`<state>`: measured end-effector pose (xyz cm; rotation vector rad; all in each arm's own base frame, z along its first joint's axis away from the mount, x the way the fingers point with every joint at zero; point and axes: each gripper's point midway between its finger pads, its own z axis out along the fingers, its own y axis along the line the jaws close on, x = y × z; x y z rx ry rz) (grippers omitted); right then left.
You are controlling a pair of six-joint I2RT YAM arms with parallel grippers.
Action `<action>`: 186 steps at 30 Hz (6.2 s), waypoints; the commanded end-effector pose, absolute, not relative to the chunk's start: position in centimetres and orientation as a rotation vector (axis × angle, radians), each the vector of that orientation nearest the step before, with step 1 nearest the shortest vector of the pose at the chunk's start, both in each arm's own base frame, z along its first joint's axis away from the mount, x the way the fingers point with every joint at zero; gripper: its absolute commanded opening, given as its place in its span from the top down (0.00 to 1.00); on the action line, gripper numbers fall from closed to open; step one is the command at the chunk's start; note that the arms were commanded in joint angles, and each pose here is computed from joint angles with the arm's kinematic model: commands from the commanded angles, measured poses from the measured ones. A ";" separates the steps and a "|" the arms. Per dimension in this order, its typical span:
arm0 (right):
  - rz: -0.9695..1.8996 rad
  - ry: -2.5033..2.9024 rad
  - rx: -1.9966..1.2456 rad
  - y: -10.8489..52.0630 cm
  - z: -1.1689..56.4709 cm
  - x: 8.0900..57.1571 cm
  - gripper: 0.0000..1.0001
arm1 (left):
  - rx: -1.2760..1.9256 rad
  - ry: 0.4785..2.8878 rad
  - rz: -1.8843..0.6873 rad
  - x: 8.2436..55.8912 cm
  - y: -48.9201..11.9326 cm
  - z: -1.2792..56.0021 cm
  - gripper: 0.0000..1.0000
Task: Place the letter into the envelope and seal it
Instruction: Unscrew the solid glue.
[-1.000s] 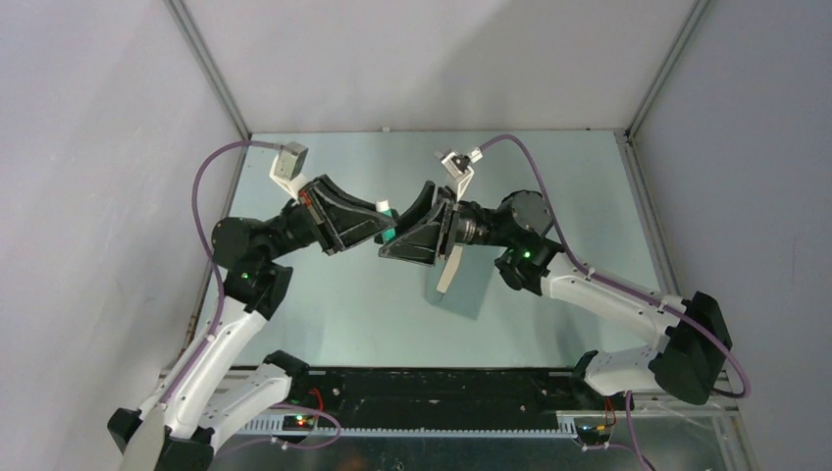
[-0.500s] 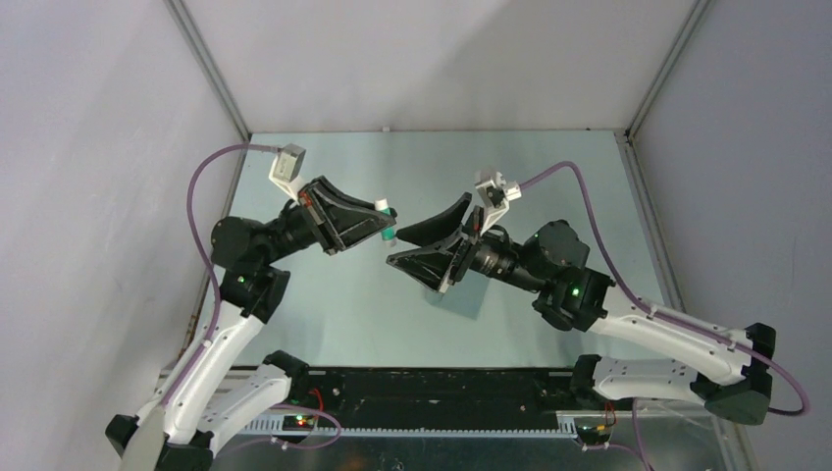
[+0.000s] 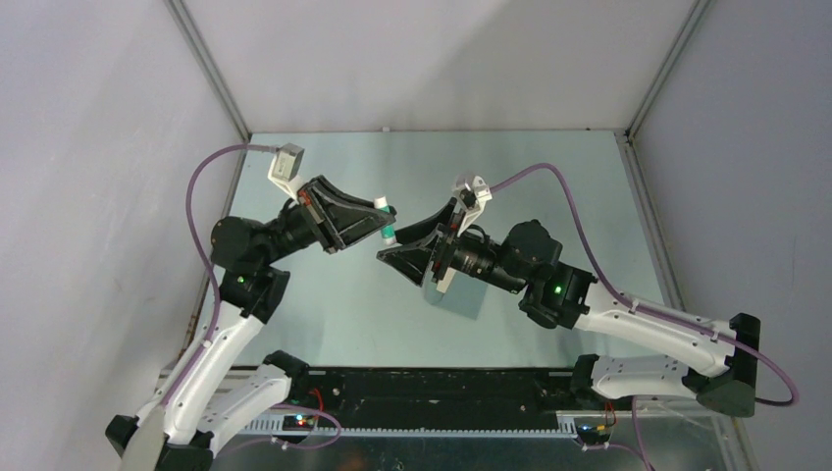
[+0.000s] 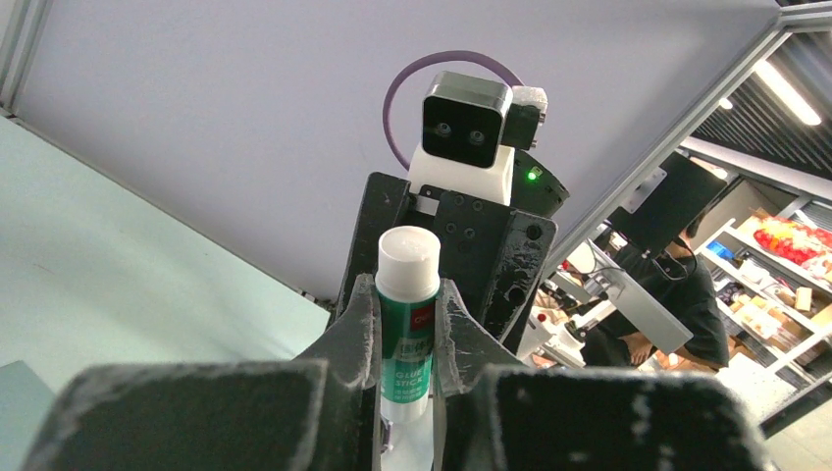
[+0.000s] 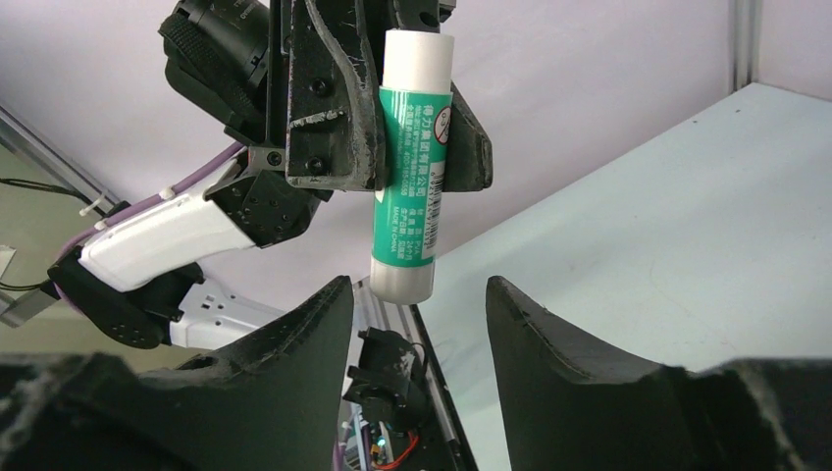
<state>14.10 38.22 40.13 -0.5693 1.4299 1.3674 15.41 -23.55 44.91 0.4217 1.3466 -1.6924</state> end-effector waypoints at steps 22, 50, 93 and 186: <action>1.407 1.343 -0.589 38.7 43.7 13.7 0.94 | 0.459 1.267 -1.668 14.5 -23.0 46.9 1.00; 2.284 1.013 -1.060 35.7 43.3 8.8 1.00 | 0.484 1.206 -1.767 13.4 -22.9 48.2 1.00; 0.891 1.470 -0.673 38.0 42.0 14.4 0.28 | 0.463 1.229 -1.691 13.6 -22.4 47.9 1.00; 1.787 1.302 -0.873 38.4 43.3 11.2 1.00 | 0.561 1.200 -1.703 11.5 -22.2 48.2 1.00</action>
